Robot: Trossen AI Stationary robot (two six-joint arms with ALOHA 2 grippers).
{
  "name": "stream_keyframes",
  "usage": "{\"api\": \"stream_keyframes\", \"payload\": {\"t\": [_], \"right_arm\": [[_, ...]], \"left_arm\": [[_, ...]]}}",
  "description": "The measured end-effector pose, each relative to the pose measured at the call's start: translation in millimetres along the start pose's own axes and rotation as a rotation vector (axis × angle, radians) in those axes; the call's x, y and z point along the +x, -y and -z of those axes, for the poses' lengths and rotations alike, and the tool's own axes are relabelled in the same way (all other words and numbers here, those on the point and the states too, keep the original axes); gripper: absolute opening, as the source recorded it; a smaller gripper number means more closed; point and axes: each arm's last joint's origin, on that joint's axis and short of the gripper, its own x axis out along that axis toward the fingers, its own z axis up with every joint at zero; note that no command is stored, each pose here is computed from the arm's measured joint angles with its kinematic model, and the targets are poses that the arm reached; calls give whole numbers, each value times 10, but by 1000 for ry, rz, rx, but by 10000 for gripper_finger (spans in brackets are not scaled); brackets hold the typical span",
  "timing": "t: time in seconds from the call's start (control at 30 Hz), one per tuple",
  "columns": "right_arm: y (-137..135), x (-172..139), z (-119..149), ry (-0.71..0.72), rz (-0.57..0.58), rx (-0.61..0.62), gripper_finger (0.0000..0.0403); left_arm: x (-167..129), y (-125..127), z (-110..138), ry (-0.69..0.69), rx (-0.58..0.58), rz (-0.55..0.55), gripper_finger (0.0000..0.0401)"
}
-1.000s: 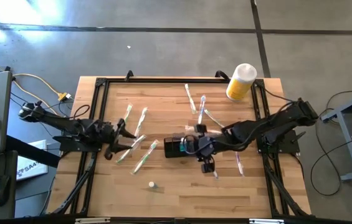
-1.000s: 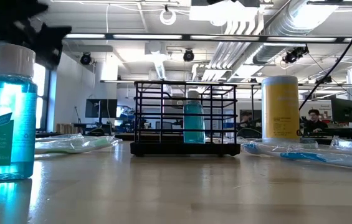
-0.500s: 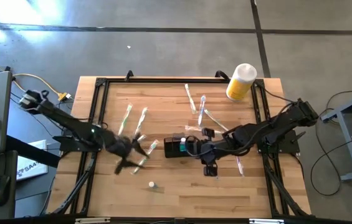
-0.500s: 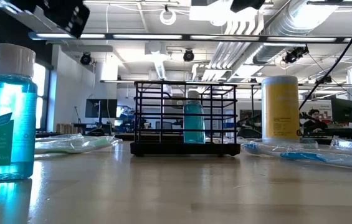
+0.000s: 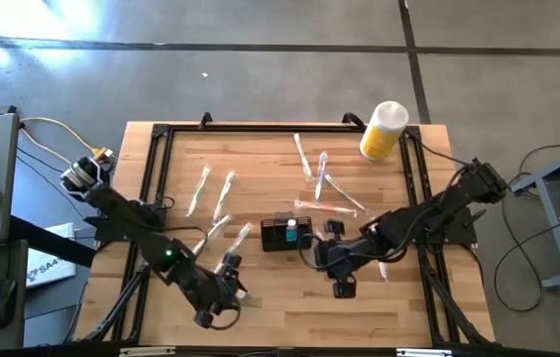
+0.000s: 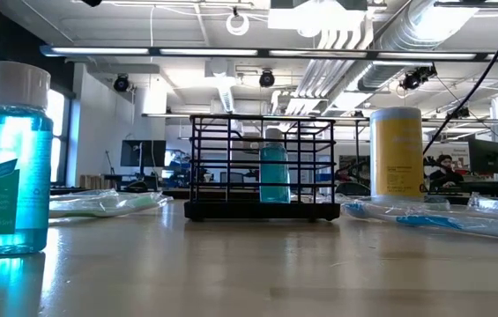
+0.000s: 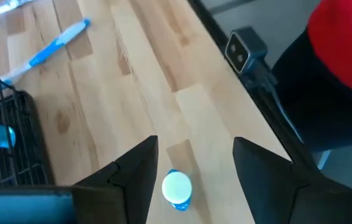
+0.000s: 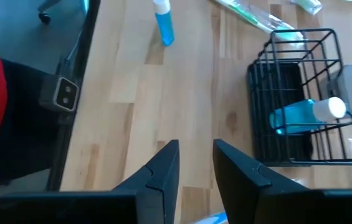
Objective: Pick & Place toothbrushing station
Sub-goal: Put the mouthwash bottle into the wire organizer
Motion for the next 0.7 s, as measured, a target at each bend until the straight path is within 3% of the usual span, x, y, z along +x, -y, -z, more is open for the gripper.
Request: {"api": "stream_keyframes", "payload": {"t": [0.7], "right_arm": [[-126,15,10,27,-33,-24,83]], "left_arm": [[224,-29,168,-85,-27,-48,202]]}}
